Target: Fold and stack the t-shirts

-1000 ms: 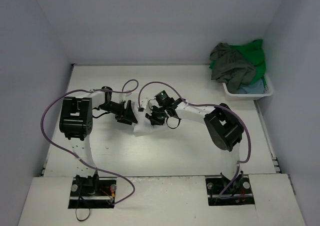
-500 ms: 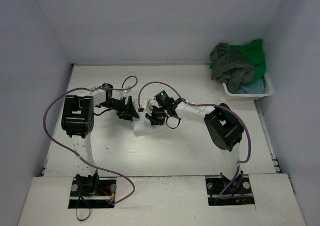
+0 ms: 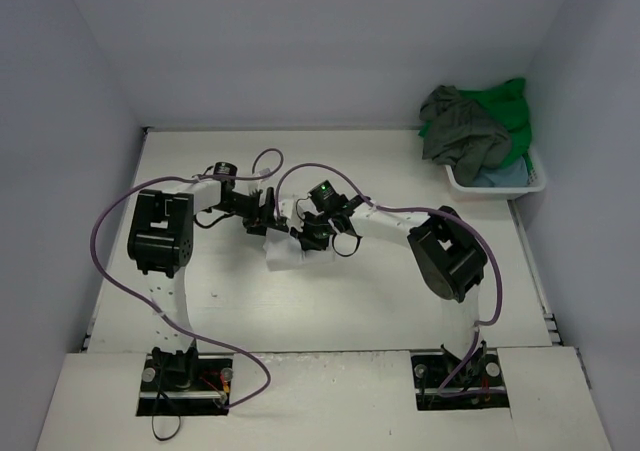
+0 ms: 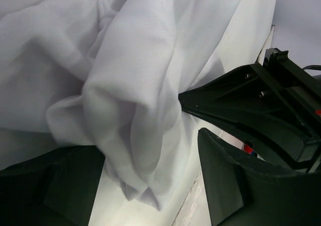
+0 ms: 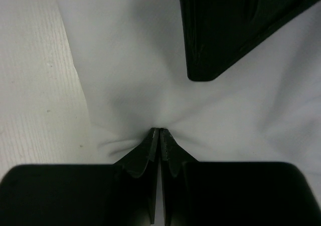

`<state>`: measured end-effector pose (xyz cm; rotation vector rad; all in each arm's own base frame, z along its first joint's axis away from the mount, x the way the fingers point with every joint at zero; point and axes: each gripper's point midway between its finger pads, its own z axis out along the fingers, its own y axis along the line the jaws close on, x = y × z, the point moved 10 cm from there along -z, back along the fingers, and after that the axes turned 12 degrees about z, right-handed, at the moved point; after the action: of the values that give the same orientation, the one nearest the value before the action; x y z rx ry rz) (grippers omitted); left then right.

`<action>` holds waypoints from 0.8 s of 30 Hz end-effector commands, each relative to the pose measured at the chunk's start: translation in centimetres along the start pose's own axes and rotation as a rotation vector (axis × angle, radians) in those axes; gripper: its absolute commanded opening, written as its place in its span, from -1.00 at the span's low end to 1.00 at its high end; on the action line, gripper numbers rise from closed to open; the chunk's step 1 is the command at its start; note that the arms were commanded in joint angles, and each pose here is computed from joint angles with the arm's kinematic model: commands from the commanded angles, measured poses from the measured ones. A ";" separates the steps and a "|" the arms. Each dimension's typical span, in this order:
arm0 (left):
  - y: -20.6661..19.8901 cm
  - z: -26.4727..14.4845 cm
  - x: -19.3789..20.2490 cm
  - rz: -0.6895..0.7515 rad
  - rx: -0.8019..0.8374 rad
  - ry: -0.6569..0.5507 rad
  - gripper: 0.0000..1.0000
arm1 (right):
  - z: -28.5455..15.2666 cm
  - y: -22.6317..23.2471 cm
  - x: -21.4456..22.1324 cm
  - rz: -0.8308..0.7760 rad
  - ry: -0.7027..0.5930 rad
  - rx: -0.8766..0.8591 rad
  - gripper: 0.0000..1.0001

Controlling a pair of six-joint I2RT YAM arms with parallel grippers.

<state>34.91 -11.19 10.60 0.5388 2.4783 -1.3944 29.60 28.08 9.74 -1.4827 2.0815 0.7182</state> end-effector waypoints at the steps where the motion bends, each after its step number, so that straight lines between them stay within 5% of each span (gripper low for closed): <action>1: 0.6 2.4 0.6 0.081 -0.129 0.058 0.30 | -0.7 0.9 -0.5 0.001 0.025 -0.036 -0.96; 4: 0.1 3.4 0.6 0.094 -0.126 0.089 0.14 | -0.8 1.0 -0.6 -0.001 0.021 -0.034 -0.96; 5: -0.5 3.5 0.4 0.102 -0.122 0.095 -0.22 | -0.8 0.9 -0.6 -0.003 0.022 -0.031 -0.96; 6: -0.5 3.5 0.4 0.103 -0.122 0.094 -0.23 | -0.8 0.9 -0.5 -0.001 0.024 -0.029 -0.96; 8: -1.1 3.2 0.1 0.132 -0.143 0.089 -0.60 | -0.9 0.9 -0.5 -0.001 0.025 -0.030 -0.96; 12: -1.7 2.4 -0.3 0.166 -0.181 0.083 -1.00 | -0.9 0.9 -0.4 -0.003 0.028 -0.026 -0.96; 24: -1.4 -0.7 -1.6 0.203 -0.297 0.076 -1.00 | -6.8 1.0 -2.3 -0.051 -0.052 0.098 -0.82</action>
<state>34.52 -13.59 10.22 0.7187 2.5716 -1.1413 28.82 26.69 11.84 -1.4923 2.0876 0.6683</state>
